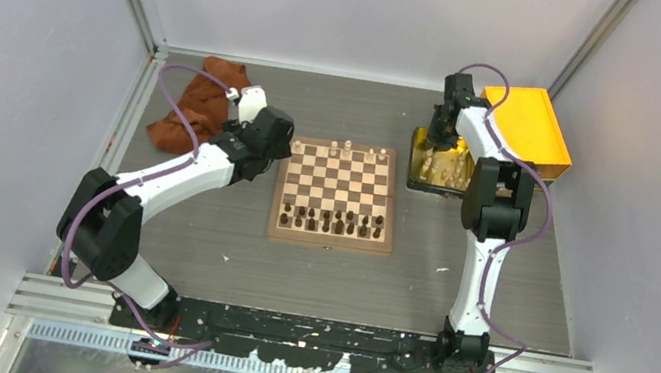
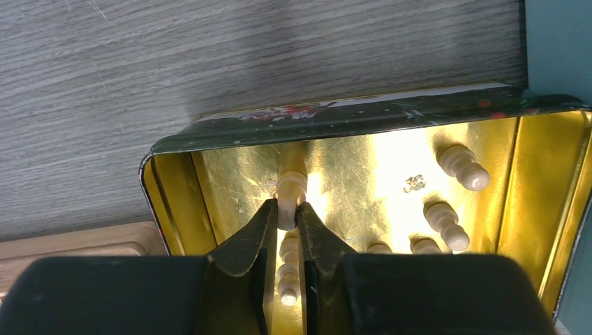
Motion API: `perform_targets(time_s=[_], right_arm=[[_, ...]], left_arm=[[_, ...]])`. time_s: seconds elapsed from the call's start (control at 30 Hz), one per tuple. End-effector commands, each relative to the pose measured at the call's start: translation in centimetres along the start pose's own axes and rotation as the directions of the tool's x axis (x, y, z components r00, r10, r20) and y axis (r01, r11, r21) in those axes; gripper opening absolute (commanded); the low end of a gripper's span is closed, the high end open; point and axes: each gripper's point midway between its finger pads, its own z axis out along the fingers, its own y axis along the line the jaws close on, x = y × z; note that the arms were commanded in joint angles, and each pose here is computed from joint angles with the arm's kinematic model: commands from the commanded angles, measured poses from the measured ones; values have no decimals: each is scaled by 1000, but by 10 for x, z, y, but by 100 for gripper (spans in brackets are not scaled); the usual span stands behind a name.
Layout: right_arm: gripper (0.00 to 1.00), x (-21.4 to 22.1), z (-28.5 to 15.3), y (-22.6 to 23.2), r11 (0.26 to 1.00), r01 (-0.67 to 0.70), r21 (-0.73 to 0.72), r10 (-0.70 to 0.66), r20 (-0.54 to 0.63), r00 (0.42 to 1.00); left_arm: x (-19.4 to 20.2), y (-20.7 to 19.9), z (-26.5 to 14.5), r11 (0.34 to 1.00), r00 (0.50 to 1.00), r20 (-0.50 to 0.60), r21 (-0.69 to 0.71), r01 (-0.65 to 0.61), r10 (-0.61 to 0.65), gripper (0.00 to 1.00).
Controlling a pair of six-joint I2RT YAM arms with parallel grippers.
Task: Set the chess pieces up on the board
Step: Pick up the chess piece from the storage box.
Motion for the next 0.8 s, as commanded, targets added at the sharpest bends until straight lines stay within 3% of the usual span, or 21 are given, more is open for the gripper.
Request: perform_targets(time_s=[0.0,0.77], right_arm=[[1,-28,-20,-1,1000,-18,2,17,104,994],[1,-50,-50,4,999,-37,-27,43,249,968]], left_arm=[[-25,-9,-6,999,997,66,18,45,-46,81],[-27,-9,-8,999,997,67,20,47,-48,81]])
